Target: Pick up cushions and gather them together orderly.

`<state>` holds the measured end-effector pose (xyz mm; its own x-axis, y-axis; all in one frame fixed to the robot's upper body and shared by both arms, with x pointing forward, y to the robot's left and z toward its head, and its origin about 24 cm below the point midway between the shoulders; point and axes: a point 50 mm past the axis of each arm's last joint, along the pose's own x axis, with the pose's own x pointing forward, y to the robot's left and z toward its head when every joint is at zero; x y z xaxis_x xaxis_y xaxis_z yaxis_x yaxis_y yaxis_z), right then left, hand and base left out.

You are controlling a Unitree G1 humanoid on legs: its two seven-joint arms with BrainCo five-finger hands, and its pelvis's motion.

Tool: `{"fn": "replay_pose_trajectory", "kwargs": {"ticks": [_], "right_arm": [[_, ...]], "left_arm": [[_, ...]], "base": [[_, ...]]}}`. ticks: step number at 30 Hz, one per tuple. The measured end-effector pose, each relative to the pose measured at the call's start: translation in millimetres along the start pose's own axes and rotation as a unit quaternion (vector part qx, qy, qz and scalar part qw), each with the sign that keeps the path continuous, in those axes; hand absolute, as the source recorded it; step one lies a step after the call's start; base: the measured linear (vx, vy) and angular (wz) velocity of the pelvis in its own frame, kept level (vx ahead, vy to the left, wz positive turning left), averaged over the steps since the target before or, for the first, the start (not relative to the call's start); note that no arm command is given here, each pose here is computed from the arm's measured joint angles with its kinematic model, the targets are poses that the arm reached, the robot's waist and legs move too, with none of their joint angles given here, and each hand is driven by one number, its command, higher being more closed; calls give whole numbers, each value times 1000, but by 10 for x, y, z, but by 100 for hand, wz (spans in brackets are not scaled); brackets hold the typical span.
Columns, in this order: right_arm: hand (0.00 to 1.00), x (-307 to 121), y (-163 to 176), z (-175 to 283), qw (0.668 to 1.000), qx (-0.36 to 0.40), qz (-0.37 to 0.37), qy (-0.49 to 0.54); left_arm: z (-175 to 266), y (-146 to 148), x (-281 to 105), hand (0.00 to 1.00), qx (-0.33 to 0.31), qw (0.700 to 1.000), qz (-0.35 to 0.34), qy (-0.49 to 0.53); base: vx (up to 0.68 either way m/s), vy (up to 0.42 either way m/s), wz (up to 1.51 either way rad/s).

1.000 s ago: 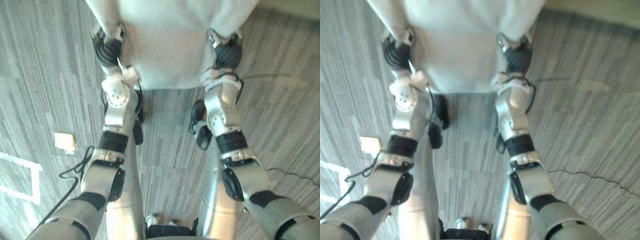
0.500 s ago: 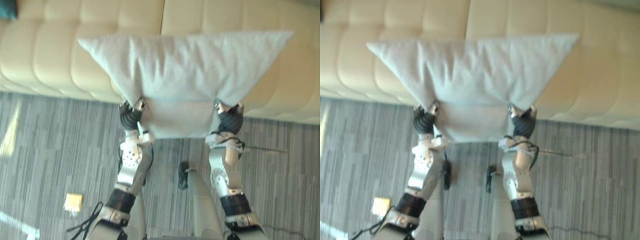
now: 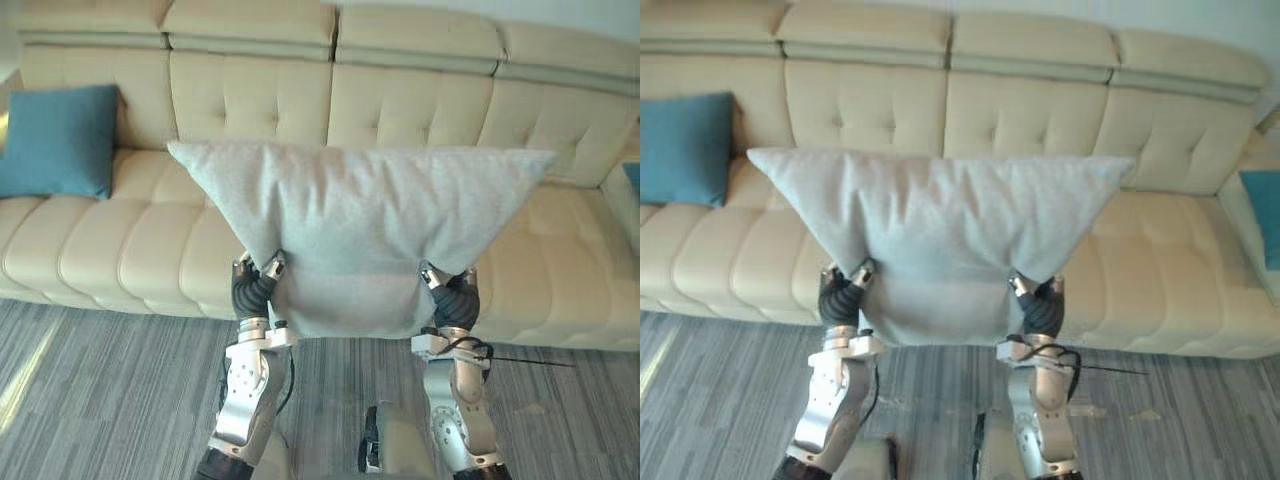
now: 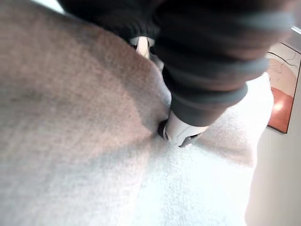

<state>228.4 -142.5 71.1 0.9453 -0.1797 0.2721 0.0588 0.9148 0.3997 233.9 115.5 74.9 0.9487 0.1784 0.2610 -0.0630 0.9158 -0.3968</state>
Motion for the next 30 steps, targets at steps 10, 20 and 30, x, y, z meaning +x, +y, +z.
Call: {"fn": "replay_pose_trajectory", "kwargs": {"ticks": [10,20,30], "right_arm": [[100,-83,-345,-107,995,-75,-19,58],[100,-168,-358,42,996,-80,-12,40],[100,-204,-336,-109,996,-56,-41,63]], "left_arm": [[-290,-64,-110,100,10,997,-9,73],[-355,-46,-232,100,-6,995,-19,96],[-369,54,-268,100,18,994,-27,105]], "base": [[389,-241,11],[293,-62,12],[143,186,-17]]}}
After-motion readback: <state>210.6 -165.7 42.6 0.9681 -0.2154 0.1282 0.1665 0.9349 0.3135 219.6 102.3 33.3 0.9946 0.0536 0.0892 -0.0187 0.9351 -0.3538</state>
